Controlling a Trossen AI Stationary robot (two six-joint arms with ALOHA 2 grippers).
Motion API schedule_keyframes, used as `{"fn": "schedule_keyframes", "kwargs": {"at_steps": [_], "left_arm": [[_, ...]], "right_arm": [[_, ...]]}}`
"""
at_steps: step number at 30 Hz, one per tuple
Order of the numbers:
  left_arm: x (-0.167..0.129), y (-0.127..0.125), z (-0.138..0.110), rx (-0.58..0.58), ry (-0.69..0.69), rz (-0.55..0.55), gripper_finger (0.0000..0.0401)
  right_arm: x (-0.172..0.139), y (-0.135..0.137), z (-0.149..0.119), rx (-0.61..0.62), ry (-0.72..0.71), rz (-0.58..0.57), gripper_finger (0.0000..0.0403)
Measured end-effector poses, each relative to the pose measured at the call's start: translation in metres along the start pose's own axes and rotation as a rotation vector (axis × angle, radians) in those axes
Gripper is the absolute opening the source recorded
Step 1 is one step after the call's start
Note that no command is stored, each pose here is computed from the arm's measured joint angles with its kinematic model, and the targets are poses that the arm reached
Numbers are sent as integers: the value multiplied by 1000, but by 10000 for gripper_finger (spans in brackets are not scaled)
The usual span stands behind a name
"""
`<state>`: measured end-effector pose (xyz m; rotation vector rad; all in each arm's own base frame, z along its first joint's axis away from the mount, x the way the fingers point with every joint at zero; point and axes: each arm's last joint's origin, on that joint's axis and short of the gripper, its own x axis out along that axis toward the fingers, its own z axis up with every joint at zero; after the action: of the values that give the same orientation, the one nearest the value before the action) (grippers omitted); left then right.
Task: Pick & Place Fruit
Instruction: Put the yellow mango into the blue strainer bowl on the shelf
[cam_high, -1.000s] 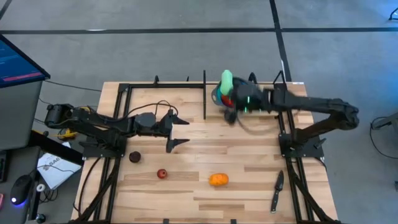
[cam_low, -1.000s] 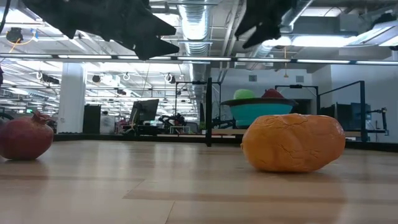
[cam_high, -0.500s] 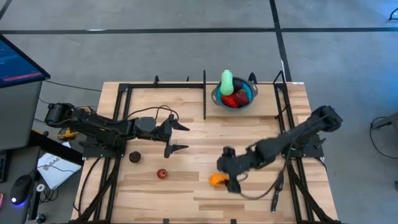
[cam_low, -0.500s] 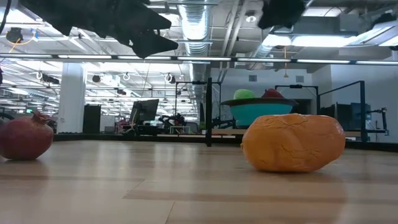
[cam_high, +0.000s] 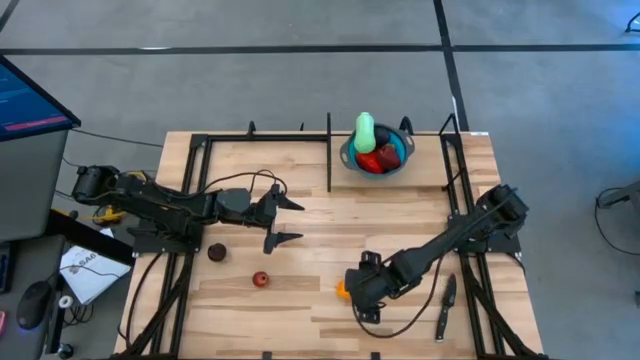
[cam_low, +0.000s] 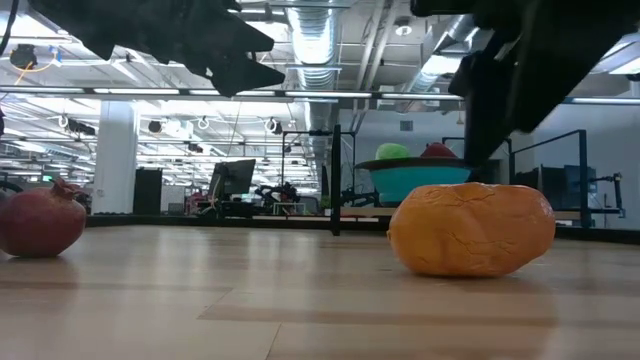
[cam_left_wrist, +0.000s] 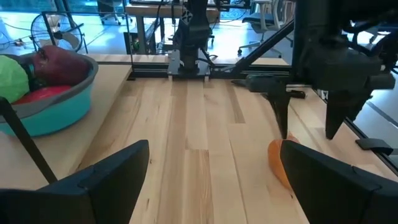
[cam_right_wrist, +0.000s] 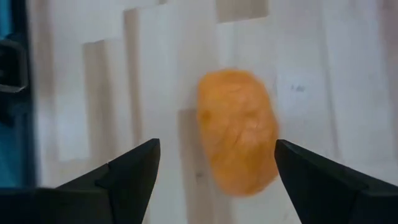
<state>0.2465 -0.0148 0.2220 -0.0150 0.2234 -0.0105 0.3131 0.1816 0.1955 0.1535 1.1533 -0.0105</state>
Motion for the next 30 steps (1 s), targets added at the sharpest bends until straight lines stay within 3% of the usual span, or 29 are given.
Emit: {"fn": "schedule_keyframes", "kwargs": {"at_steps": [8,18,30], "left_arm": [[0,0,1,23,-9,0,355],[0,0,2,23,-16,0,355],[0,0,2,3,-16,-1,355]], "right_arm": [[15,-11,-14,11,-59,-117,311],[29,-18,-14,2,-99,-82,309],[51,-19,-19,-16,-63,-101,258]]}}
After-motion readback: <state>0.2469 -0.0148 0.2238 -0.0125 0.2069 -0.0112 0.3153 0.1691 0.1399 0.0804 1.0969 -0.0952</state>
